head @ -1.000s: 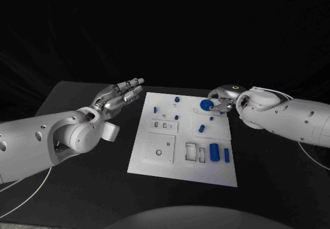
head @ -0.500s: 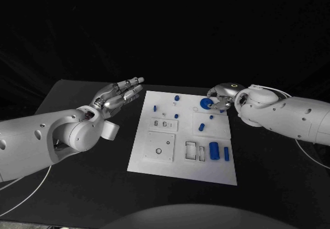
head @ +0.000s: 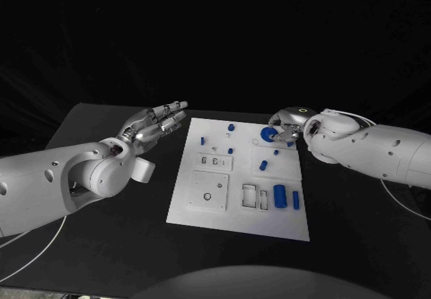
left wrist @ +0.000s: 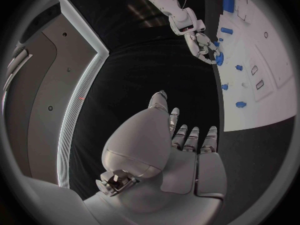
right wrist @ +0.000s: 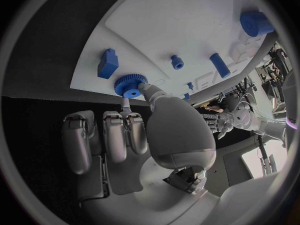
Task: Assemble the parts on the task board
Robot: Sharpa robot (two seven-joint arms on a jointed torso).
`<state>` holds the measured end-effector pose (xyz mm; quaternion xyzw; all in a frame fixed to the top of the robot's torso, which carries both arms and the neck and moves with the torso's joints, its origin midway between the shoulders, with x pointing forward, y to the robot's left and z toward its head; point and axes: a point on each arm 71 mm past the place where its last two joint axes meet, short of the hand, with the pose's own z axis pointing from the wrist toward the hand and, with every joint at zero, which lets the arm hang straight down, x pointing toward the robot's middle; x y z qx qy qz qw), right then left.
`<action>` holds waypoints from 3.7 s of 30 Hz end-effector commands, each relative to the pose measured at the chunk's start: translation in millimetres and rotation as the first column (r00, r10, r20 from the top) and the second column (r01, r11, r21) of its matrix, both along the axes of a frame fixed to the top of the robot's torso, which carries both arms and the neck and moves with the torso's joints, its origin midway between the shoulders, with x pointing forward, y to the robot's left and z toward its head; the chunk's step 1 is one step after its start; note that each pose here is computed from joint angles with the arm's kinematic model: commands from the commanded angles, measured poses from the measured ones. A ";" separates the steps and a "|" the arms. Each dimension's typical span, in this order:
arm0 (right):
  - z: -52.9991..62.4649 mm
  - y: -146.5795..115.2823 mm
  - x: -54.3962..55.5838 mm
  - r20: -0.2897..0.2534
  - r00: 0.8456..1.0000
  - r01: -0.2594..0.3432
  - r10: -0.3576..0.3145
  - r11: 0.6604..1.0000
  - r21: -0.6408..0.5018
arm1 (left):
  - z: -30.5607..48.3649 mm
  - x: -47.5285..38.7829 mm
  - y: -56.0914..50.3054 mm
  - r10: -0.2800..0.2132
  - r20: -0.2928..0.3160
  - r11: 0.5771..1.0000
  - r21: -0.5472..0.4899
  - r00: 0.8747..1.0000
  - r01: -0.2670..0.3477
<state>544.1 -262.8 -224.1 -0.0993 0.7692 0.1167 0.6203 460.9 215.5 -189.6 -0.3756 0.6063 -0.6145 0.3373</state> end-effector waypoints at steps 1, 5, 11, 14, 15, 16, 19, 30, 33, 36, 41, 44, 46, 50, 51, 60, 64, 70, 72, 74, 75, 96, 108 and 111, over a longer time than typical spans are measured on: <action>-7.4 0.6 -1.1 -0.026 1.000 -0.013 0.012 1.000 -0.018 | 0.4 -1.0 -1.8 -0.022 0.001 1.000 -0.006 1.000 0.022; -8.5 0.6 -0.6 -0.027 1.000 -0.013 0.013 1.000 -0.020 | 0.1 -1.1 -1.7 -0.023 -0.001 1.000 -0.005 1.000 0.023; -7.8 1.5 -0.9 -0.010 1.000 -0.022 0.022 1.000 -0.010 | -0.3 -1.1 -1.4 -0.023 -0.005 1.000 -0.003 1.000 0.023; -6.0 3.3 -1.9 0.009 0.999 -0.033 0.033 0.999 0.004 | -0.5 -1.2 -1.0 -0.024 -0.006 1.000 -0.003 1.000 0.024; -5.1 4.2 -2.4 0.016 0.999 -0.037 0.037 0.999 0.009 | -0.6 -1.2 -0.8 -0.024 -0.007 1.000 -0.003 1.000 0.024; -4.1 5.2 -3.0 0.023 0.999 -0.041 0.041 0.999 0.015 | -0.7 -1.3 -0.5 -0.023 -0.007 1.000 -0.003 1.000 0.023; 0.4 9.5 -4.4 0.036 0.998 -0.055 0.054 0.998 0.031 | -0.9 -1.2 0.3 -0.022 -0.008 1.000 -0.002 1.000 0.022; 26.4 37.4 -4.7 0.070 0.990 -0.126 0.122 0.990 0.063 | -1.1 -1.0 -0.8 -0.022 -0.009 1.000 -0.001 1.000 0.022; 28.7 51.5 -4.6 0.058 0.987 -0.154 0.149 0.985 0.072 | -1.3 -0.9 -1.3 -0.024 -0.010 1.000 0.000 1.000 0.024; 29.1 64.5 -3.6 0.045 0.984 -0.174 0.171 0.981 0.082 | -1.3 -0.7 -1.8 -0.025 -0.010 1.000 0.000 1.000 0.025; 28.4 84.0 -0.4 0.027 0.979 -0.204 0.202 0.975 0.085 | -1.3 -0.6 -2.7 -0.026 -0.010 1.000 -0.001 1.000 0.026; 27.5 94.5 2.4 0.016 0.976 -0.216 0.216 0.972 0.088 | -1.3 -0.7 -3.2 -0.027 -0.011 1.000 -0.001 1.000 0.027; 26.4 100.4 4.2 0.008 0.975 -0.221 0.221 0.971 0.091 | -1.4 -0.6 -3.5 -0.028 -0.011 1.000 -0.001 1.000 0.028; 23.5 109.8 6.4 -0.008 0.973 -0.229 0.231 0.969 0.092 | -1.4 -0.3 -3.8 -0.029 -0.011 1.000 -0.001 1.000 0.029; 22.6 112.1 6.7 -0.012 0.972 -0.231 0.233 0.969 0.092 | -1.5 -0.2 -3.9 -0.029 -0.011 1.000 -0.001 1.000 0.029; 16.9 125.7 8.6 -0.034 0.968 -0.243 0.247 0.966 0.091 | -1.7 0.2 -5.0 -0.033 -0.012 0.999 -0.001 0.999 0.033; 15.7 128.4 9.4 -0.044 0.968 -0.242 0.247 0.966 0.087 | -1.7 0.3 -5.2 -0.033 -0.012 0.999 -0.001 0.999 0.033; 13.5 131.1 10.8 -0.055 0.968 -0.241 0.246 0.967 0.083 | -1.8 0.3 -5.3 -0.036 -0.013 0.999 -0.002 0.999 0.036; 12.9 131.9 10.9 -0.052 0.968 -0.241 0.246 0.967 0.079 | -1.8 0.3 -5.1 -0.035 -0.013 0.999 -0.002 0.999 0.035; 12.5 132.5 11.1 -0.048 0.968 -0.242 0.245 0.967 0.075 | -1.8 0.2 -4.8 -0.035 -0.013 0.999 -0.002 0.999 0.035; 12.4 132.7 11.1 -0.046 0.968 -0.242 0.245 0.968 0.073 | -1.8 0.2 -4.6 -0.034 -0.013 0.999 -0.002 0.999 0.034; 12.0 128.0 9.0 -0.030 0.970 -0.239 0.242 0.967 0.084 | -2.1 0.2 -3.3 -0.030 -0.015 1.000 0.001 0.999 0.030; 26.4 96.1 2.6 0.059 0.971 -0.239 0.233 0.962 0.131 | -2.2 -0.4 -0.8 -0.021 -0.015 1.000 0.003 1.000 0.021; 41.0 75.8 0.0 0.109 0.969 -0.237 0.222 0.960 0.151 | -2.1 -0.7 0.6 -0.016 -0.014 1.000 0.005 1.000 0.016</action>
